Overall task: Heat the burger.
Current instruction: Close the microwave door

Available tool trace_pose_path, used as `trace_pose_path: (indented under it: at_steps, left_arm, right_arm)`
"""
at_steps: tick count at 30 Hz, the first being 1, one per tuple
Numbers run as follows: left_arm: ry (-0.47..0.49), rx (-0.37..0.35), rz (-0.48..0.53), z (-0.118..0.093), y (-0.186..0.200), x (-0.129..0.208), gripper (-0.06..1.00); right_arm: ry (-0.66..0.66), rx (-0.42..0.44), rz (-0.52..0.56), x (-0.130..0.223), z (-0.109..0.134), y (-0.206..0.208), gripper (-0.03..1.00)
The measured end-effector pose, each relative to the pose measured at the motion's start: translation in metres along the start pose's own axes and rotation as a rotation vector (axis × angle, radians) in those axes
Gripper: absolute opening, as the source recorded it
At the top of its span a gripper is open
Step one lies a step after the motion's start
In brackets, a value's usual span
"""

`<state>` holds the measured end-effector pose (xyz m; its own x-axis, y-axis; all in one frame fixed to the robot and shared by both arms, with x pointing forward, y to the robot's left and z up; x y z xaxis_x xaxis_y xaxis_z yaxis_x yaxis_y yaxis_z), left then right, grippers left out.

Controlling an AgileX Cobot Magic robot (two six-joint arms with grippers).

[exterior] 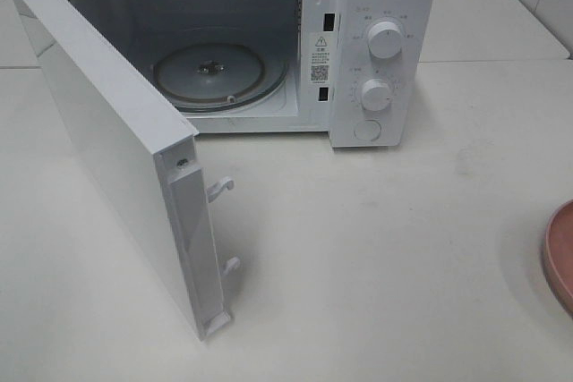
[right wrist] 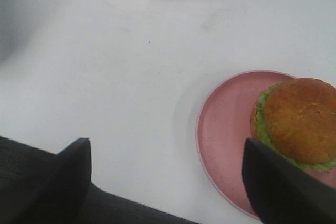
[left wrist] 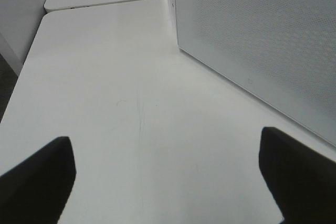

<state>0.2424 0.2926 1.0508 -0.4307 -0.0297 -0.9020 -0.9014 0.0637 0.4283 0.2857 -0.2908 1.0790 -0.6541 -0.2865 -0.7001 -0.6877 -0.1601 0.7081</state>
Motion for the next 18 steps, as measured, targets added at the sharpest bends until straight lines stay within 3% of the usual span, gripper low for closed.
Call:
trace_pose_path:
  at_steps: [13, 18]
  left_arm:
    - [0.0, 0.0, 0.0, 0.0, 0.0, 0.0, 0.87]
    - [0.0, 0.0, 0.0, 0.0, 0.0, 0.0, 0.87]
  right_arm:
    - [-0.087, 0.057, -0.067, 0.042, 0.002, -0.003, 0.76]
    - [-0.095, 0.068, -0.143, 0.053, 0.004, 0.0, 0.76]
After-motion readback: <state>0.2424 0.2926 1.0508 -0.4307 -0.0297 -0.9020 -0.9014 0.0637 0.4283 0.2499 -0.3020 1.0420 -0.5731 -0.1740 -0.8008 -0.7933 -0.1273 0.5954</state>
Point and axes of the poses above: a point on each arm's last joint axis where the gripper is mounted, y pointing back along that axis away from the gripper, z along the wrist's bending axis when the last joint is at zero, x = y × z, the point moved 1 cm from there along -y, pointing out along that axis toward the gripper, and after that the axes turned 8 degrees about y, right-handed, at the moved point
